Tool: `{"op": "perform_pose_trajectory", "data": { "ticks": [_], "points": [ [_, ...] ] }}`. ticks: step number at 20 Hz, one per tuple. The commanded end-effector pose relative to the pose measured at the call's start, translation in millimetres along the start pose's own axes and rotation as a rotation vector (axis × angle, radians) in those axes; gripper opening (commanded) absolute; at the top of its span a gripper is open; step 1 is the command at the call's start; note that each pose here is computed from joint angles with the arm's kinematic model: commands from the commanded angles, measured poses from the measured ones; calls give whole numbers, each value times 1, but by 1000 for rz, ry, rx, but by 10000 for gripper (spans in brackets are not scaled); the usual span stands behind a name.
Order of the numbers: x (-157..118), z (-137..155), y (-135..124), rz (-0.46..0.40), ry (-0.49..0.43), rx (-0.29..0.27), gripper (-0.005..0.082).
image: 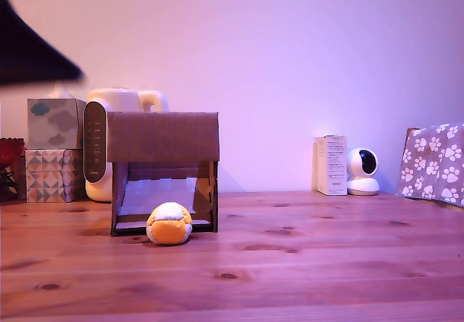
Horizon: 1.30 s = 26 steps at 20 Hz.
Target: Drop the footbag into the cardboard dice tower
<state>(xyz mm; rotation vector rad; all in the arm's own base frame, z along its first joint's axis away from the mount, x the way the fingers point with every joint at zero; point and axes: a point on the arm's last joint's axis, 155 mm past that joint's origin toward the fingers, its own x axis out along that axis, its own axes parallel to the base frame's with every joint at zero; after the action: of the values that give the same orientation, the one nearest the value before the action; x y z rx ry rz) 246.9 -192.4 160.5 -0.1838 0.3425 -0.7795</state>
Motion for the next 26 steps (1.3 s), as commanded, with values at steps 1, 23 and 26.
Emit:
{"op": "perform_pose_trajectory", "data": {
  "ticks": [1, 23, 26],
  "points": [
    [12, -7, 3, 15, 17, 9, -19],
    [111, -37, 50, 213, 79, 21, 787],
    [125, -39, 64, 263, 92, 39, 787]
  ]
}}
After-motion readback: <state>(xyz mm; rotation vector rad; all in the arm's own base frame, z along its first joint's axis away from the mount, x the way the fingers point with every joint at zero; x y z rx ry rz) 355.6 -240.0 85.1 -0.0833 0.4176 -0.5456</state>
